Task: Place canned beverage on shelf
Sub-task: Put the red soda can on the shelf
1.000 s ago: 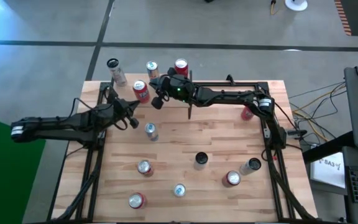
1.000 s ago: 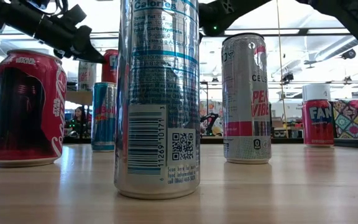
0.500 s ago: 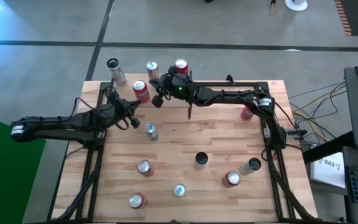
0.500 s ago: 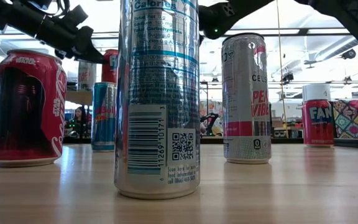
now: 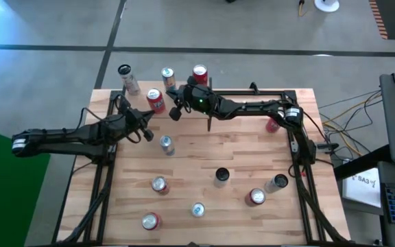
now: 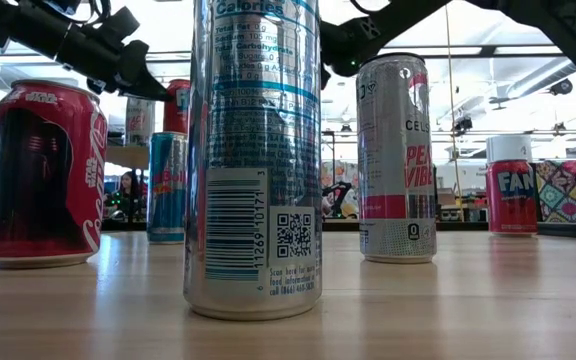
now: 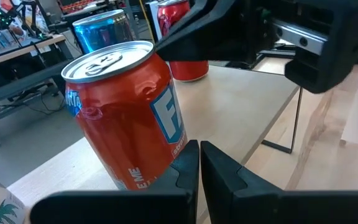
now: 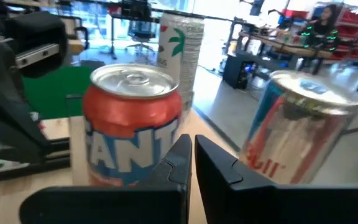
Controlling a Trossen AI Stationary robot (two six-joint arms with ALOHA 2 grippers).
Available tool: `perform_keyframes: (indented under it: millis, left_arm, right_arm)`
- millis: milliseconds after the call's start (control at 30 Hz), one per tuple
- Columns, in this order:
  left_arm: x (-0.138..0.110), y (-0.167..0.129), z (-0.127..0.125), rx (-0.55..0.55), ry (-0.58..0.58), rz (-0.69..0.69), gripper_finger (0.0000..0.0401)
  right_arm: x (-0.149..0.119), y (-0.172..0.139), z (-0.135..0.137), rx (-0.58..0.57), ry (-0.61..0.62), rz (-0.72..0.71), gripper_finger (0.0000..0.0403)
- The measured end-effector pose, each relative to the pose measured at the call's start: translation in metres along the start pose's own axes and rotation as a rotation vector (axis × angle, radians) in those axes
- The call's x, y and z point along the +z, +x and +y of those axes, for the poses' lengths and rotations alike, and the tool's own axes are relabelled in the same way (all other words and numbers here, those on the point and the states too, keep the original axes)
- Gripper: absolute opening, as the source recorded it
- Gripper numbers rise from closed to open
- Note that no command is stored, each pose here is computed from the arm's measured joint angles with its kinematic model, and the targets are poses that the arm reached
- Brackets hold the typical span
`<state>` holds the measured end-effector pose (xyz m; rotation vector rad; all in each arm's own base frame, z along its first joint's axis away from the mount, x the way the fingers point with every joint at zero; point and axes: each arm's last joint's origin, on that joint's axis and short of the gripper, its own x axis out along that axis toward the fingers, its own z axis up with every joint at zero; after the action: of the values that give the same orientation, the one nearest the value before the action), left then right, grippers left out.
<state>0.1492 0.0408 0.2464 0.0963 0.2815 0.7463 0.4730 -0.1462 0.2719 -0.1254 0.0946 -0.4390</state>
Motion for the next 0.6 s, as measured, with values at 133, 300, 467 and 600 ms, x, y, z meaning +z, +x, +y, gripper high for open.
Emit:
perform_keyframes:
  millis: [133, 300, 467, 600]
  left_arm:
    - [0.0, 0.0, 0.0, 0.0, 0.0, 0.0, 0.0]
    - [0.0, 0.0, 0.0, 0.0, -0.001, -0.001, 0.0]
    - [0.001, -0.002, 0.001, -0.001, -0.007, -0.007, 0.0]
    - [0.0, -0.004, 0.003, -0.002, -0.015, -0.004, 0.0]
  right_arm:
    - [-0.003, -0.001, 0.001, 0.019, 0.012, -0.024, 0.0012]
    - [-0.007, 0.003, 0.0, 0.013, 0.028, -0.055, 0.0012]
    - [-0.029, 0.015, 0.004, -0.004, 0.005, -0.001, 0.0012]
    - [-0.029, 0.019, 0.004, -0.01, 0.009, -0.016, 0.0012]
